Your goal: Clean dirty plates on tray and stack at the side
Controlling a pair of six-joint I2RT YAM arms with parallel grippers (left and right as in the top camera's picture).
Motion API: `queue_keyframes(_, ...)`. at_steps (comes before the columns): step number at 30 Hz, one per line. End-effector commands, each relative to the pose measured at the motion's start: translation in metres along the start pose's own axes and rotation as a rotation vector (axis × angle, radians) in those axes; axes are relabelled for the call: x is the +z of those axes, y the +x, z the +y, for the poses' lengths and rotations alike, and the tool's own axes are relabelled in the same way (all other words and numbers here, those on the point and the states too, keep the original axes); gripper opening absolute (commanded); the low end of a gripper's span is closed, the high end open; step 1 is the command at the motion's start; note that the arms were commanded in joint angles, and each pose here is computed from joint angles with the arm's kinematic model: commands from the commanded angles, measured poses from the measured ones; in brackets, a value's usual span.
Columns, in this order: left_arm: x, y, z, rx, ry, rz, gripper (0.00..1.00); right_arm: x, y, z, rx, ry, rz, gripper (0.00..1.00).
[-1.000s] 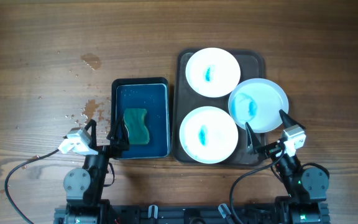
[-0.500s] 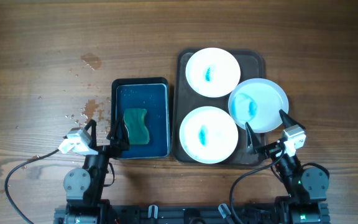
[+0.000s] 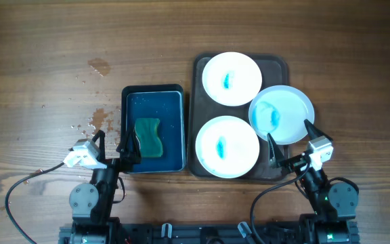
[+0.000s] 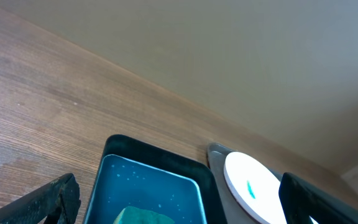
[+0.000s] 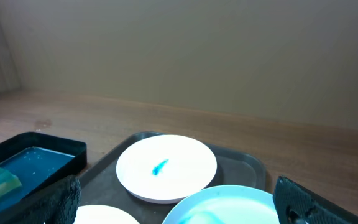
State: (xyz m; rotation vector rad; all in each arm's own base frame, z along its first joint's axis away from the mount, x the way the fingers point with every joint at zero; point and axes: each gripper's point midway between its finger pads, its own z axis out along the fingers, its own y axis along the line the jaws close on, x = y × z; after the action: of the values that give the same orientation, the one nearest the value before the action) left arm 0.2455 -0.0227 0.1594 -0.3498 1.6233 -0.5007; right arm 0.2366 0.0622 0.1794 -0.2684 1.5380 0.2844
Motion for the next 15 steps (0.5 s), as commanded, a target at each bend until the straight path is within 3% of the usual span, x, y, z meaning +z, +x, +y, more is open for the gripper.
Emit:
queue_keyframes(1, -0.0002, 0.003, -0.0019, 0.015, 0.012, 0.012, 1.0, 0.0, -0.0008, 0.0002, -0.012, 0.001, -0.005, 1.0)
queue_keyframes(15, -0.0002, 0.0031, -0.0019, 0.015, 0.012, 0.013, 1.0, 0.0, -0.0008, 0.0002, -0.012, 0.001, -0.005, 1.0)
